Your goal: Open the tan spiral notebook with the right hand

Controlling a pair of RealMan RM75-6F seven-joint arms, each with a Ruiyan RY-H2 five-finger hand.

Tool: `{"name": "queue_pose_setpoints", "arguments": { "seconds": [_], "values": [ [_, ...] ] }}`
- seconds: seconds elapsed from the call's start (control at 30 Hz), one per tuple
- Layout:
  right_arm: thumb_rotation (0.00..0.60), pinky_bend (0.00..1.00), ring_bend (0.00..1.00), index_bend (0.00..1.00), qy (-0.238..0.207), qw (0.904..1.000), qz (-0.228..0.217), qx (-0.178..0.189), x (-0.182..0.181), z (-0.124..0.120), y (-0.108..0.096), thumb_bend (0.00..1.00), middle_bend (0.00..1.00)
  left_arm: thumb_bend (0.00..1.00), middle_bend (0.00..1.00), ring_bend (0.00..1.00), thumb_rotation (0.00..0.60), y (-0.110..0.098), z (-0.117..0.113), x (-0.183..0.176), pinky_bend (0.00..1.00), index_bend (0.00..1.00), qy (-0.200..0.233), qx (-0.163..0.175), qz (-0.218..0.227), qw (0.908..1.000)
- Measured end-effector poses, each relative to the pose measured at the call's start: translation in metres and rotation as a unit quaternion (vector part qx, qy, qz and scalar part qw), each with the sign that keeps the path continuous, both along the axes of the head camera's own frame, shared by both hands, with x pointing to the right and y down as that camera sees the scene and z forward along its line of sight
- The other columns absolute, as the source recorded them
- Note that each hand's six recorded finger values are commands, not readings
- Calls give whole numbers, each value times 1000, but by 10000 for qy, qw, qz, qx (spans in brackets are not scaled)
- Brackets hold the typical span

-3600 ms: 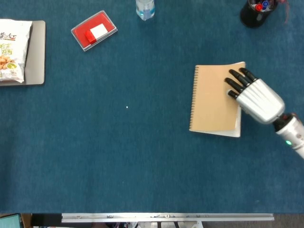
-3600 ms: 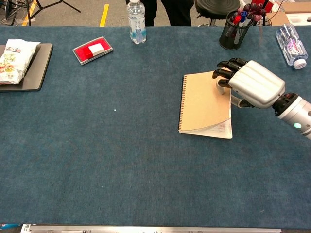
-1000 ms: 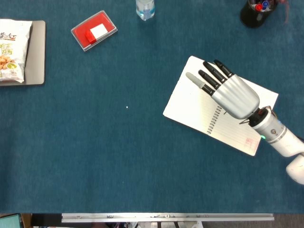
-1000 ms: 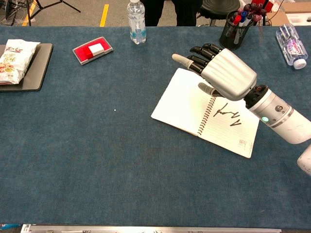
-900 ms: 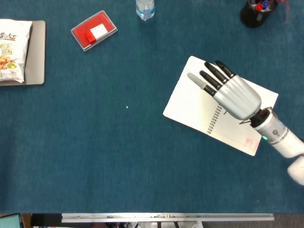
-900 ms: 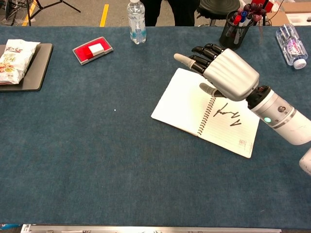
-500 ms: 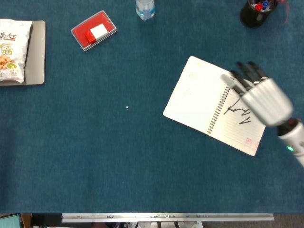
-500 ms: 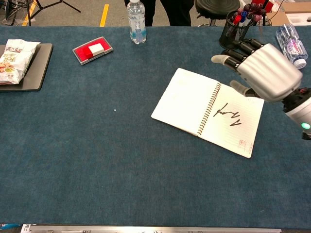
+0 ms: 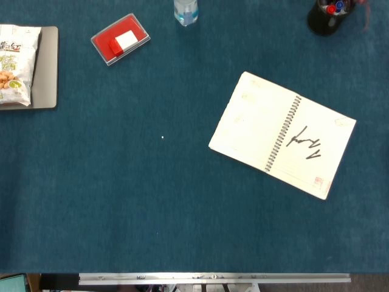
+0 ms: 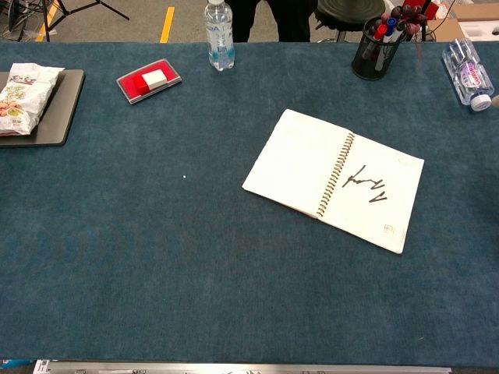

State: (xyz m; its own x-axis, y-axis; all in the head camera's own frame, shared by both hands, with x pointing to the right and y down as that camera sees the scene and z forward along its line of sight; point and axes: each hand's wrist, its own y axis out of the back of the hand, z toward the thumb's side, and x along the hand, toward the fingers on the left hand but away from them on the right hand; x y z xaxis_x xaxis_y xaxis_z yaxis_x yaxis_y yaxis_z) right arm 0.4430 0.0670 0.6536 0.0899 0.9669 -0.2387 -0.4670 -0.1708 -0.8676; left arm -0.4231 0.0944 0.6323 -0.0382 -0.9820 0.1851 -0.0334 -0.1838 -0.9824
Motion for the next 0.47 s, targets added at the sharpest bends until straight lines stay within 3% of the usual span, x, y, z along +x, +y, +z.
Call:
{"name": "queue_pose_setpoints", "arguments": {
  "seconds": [0.17,0.47],
  "values": [
    [600,220,148,293,-85,9980,632,4,28,-4,5,292,267,327,385,367,600,-2,3,0,585,476,-34,-66,-7,10000],
    [600,206,135,303,-394,9922,1172,165,62,-11,-1,291,248,327,385,367,600,-6,5,-6,585,480,-38,-93,-113,9999]
  ]
}}
